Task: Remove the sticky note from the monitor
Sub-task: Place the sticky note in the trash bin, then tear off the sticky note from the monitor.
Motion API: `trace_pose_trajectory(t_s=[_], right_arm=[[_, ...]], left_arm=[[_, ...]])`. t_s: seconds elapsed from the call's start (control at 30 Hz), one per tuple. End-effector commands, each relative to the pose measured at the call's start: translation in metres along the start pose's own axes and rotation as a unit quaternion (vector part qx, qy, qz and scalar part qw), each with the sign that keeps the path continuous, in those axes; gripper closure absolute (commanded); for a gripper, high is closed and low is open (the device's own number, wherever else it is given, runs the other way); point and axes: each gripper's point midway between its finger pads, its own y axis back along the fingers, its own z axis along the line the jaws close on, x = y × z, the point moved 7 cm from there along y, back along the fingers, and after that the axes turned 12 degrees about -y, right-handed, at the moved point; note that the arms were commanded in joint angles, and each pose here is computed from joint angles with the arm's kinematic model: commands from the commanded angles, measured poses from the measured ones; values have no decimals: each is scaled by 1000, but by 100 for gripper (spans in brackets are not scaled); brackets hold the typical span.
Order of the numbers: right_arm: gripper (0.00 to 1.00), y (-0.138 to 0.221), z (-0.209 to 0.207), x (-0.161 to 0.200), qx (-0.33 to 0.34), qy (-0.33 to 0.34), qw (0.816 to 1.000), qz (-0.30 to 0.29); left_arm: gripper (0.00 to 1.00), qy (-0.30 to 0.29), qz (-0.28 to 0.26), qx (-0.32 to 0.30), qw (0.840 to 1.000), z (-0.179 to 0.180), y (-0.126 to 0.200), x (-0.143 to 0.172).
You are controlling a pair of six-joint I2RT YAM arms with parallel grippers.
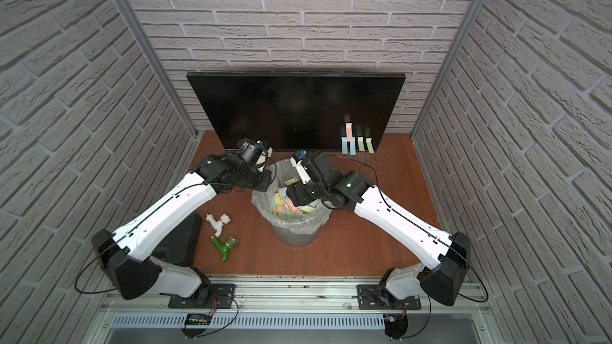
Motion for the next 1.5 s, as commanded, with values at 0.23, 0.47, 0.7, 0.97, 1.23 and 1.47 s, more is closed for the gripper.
trace_pose_trajectory(t_s=[0.23, 0.47, 0.7, 0.97, 1.23, 1.47], right_arm=[[23, -1, 36, 2, -180, -25, 983, 2], [23, -34, 24, 12, -137, -36, 990, 22], [23, -19, 35, 7, -187, -23, 982, 8], [23, 21, 35, -4, -191, -11, 980, -53], [28, 50, 12, -17, -149, -60, 982, -100], [38, 93, -55, -45, -107, -199, 958, -174]], left_arm=[[75, -4, 0, -1, 1000, 0, 0, 1], [75, -3, 0, 1, 1000, -1, 0, 1], [75, -3, -3, 2, 1000, -1, 0, 0], [75, -2, -1, 0, 1000, 0, 0, 1], [75, -2, 0, 0, 1000, 0, -1, 2], [75, -3, 0, 1, 1000, -1, -1, 3]])
